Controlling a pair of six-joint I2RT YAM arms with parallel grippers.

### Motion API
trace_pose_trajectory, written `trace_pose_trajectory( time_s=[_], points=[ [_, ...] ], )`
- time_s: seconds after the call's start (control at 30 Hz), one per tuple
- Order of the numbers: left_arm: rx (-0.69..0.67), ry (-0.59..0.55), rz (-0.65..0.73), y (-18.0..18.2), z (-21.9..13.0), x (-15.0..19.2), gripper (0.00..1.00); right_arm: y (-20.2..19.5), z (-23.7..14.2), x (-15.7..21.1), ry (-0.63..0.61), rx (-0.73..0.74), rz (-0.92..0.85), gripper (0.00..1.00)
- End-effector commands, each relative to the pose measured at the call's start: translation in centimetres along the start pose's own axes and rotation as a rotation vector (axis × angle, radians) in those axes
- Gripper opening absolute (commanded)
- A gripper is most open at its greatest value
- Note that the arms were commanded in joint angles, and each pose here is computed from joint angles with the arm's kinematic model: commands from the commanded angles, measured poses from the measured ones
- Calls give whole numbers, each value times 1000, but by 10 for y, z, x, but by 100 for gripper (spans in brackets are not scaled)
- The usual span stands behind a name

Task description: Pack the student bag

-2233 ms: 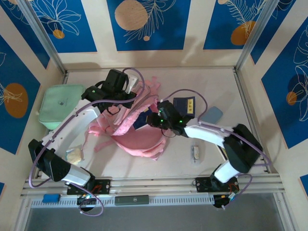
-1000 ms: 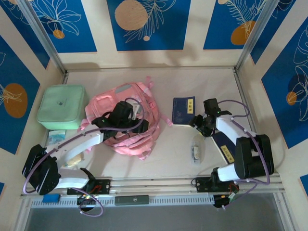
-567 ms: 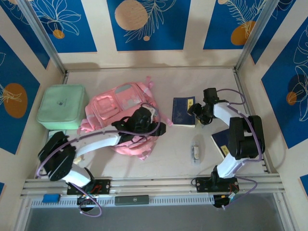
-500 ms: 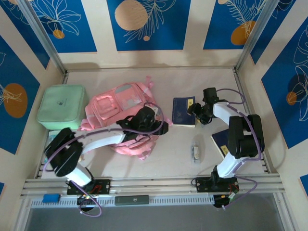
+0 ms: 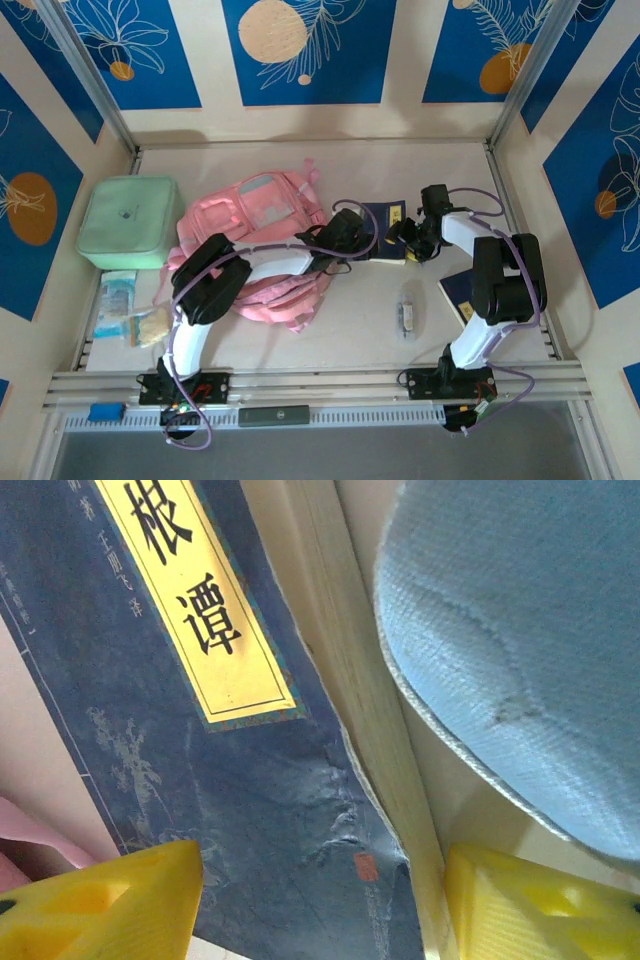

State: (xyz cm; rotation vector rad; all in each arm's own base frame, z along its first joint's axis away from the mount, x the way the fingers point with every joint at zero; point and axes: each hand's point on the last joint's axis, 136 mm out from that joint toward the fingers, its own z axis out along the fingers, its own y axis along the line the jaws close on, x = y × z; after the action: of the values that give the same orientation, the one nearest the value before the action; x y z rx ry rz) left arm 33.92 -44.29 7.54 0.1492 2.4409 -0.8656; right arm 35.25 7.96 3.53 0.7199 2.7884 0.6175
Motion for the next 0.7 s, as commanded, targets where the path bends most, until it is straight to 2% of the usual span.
trace_pose_trajectory(
  time_s=[0.0, 0.1, 0.2, 0.4, 0.67],
  points=[
    [-61, -9, -5, 8, 9, 0, 39, 0, 3, 3, 36, -5, 11, 65],
    [-102, 6, -1, 18, 15, 2, 32, -1, 7, 3, 39, 24, 12, 65],
    [-136, 7, 13, 26, 18, 5, 20, 1, 10, 2, 47, 27, 8, 66],
    [-212, 56, 6, 49, 29, 21, 11, 24, 5, 9, 68, -52, -36, 66],
    [-265, 73, -6, 69, 27, 35, 5, 53, -25, 11, 50, -162, -104, 65]
  ],
)
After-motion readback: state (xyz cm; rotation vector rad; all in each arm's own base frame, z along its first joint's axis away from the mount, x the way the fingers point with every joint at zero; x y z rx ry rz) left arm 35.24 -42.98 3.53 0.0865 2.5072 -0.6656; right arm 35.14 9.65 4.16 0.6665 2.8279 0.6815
